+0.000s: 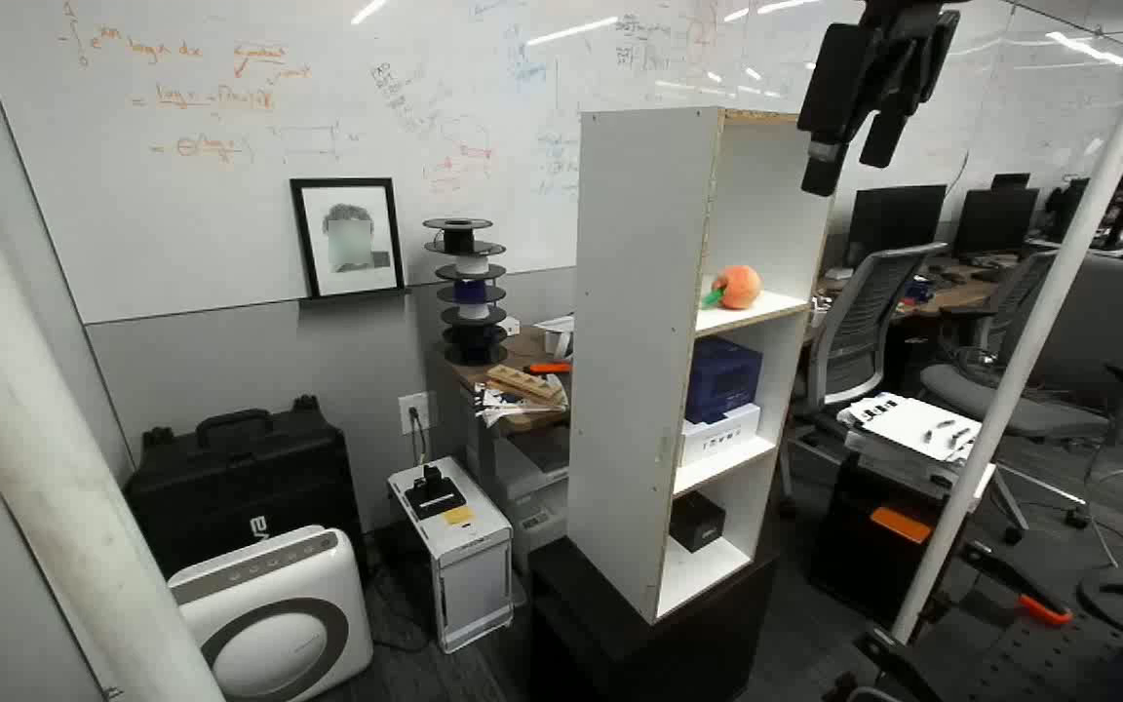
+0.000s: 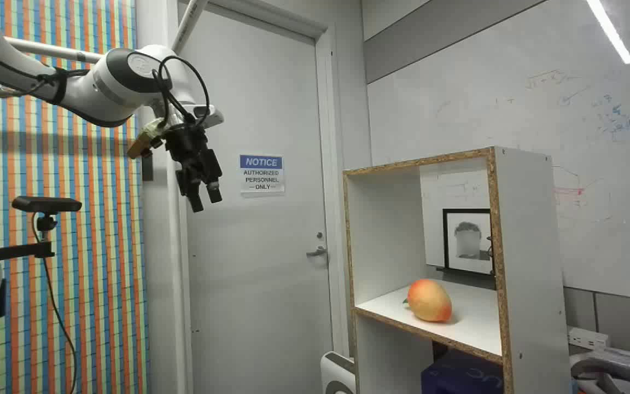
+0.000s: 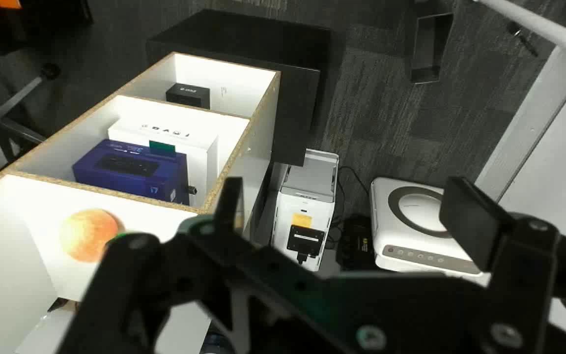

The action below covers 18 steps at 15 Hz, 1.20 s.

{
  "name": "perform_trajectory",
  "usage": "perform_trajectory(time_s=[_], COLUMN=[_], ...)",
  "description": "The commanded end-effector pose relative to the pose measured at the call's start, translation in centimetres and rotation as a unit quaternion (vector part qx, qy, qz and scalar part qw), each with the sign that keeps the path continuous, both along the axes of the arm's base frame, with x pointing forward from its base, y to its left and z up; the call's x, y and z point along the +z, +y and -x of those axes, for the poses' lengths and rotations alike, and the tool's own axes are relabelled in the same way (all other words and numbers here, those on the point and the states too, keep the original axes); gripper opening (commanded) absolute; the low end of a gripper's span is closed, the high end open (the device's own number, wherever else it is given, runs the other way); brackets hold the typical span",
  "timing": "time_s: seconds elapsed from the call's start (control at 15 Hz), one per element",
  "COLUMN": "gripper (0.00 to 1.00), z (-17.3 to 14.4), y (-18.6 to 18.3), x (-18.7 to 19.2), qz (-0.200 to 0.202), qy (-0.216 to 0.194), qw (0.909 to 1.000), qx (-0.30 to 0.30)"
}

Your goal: Put the peach plushie on the top of the shelf

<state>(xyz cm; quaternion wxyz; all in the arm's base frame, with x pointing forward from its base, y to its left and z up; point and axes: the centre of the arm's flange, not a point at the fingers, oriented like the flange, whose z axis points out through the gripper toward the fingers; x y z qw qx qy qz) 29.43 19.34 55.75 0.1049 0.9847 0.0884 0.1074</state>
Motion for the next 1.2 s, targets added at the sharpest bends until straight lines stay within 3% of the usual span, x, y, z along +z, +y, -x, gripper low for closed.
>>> perform_trajectory(time_s=[0.0, 0.4, 0.53, 0.87, 1.07, 1.13], gripper=[1.0, 1.0, 1.0, 1.0, 1.0, 1.0], z=[0.0, 0.1, -0.8, -3.4, -4.6, -5.1], y=[0.1, 0.2, -1.8, -12.7, -20.6, -22.8], x=[0.2, 1.1, -0.4, -4.5, -7.2, -8.1], qz=[-0.001, -0.004, -0.016, -0.05, -0.078, -0.086], qy=[-0.002, -0.011, -0.036, -0.024, -0.003, -0.013], qw=[1.0, 0.9999, 0.9986, 0.9904, 0.9815, 0.9777], qx=[0.001, 0.002, -0.035, -0.127, -0.175, -0.191])
